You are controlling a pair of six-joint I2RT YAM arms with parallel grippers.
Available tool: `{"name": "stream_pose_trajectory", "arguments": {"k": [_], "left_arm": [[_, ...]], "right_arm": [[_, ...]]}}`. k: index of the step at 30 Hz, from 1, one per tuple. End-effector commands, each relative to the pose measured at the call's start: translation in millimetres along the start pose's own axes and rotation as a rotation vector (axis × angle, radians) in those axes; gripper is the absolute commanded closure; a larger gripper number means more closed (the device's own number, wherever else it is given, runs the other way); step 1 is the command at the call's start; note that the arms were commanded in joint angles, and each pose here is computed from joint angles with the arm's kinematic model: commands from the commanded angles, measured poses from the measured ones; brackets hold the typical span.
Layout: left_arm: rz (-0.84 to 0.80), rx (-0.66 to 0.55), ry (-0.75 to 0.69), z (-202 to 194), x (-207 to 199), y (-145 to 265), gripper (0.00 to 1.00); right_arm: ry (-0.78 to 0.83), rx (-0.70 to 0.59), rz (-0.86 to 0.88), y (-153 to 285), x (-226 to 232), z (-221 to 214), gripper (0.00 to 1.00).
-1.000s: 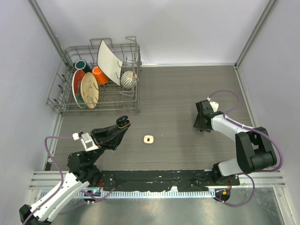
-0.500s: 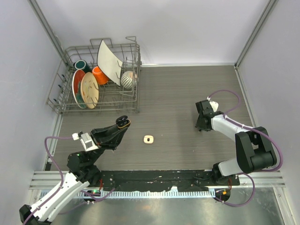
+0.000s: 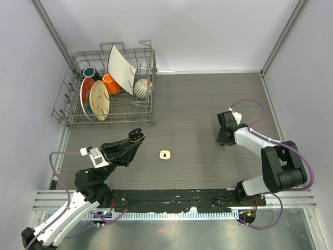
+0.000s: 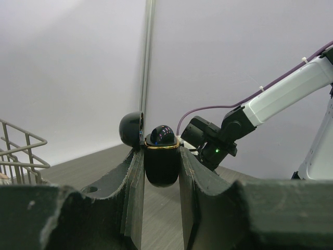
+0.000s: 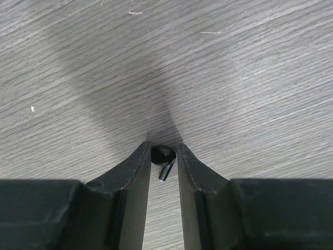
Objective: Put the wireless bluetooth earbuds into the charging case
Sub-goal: Pick up the earbud from the center of the board.
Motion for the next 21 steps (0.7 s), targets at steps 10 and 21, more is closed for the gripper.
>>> {"name": "stream_pose_trajectory", "arguments": {"k": [10, 21], "left_arm": [[0.003, -0.062, -0.009, 18.6, -0.5, -5.0, 1.0], [0.009, -0.053, -0.01, 17.1, 0.6, -6.4, 1.0]], "right_arm": [[0.044, 0.037, -0.019, 0.0, -4.3, -5.7, 0.82], [0.063, -0.082, 0.108, 37.7, 17.9, 11.6, 0.97]]}}
Point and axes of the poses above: each gripper's point midway between its finger pads, its own y axis back along the fingers, its own x axis along the line the jaws close on, z = x × y, the point moved 6 cm from there along y, back along the fingers, and after that the axes turned 5 degrees about -y, right-handed, at the moved point
